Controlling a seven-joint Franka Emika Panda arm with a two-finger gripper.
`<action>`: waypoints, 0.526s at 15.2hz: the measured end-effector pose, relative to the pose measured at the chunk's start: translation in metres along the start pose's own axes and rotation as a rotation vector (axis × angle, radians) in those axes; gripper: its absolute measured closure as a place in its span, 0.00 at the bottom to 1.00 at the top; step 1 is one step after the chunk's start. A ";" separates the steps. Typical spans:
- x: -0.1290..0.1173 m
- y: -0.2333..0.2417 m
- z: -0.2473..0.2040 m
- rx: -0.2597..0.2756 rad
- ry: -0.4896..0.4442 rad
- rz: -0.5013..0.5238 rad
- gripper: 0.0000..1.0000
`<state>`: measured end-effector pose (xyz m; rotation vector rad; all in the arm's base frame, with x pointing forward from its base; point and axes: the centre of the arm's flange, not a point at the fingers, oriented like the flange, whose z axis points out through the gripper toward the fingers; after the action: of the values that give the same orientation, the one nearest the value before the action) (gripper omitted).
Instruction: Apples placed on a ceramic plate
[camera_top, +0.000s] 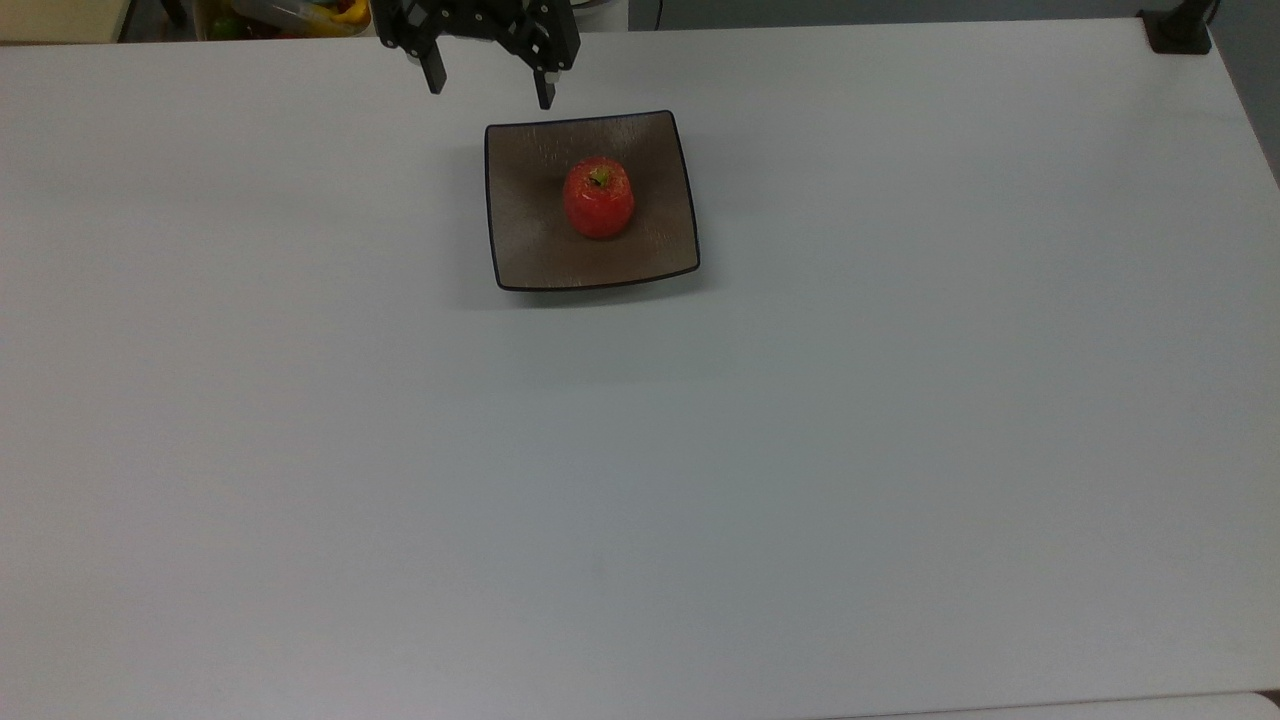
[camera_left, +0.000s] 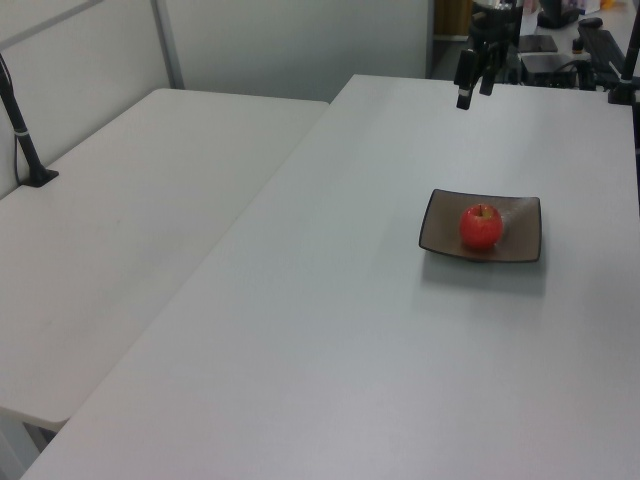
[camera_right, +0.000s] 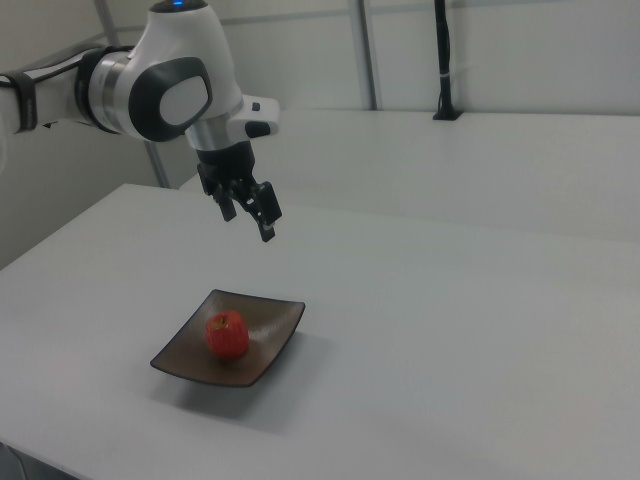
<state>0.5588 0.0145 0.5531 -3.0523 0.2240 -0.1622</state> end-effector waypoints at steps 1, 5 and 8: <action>0.000 -0.001 0.003 0.000 -0.005 -0.011 0.00; -0.001 -0.007 0.010 -0.001 -0.019 -0.036 0.00; -0.002 -0.012 0.013 -0.008 -0.029 -0.071 0.00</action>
<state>0.5596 0.0280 0.5410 -3.0697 0.1153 -0.1213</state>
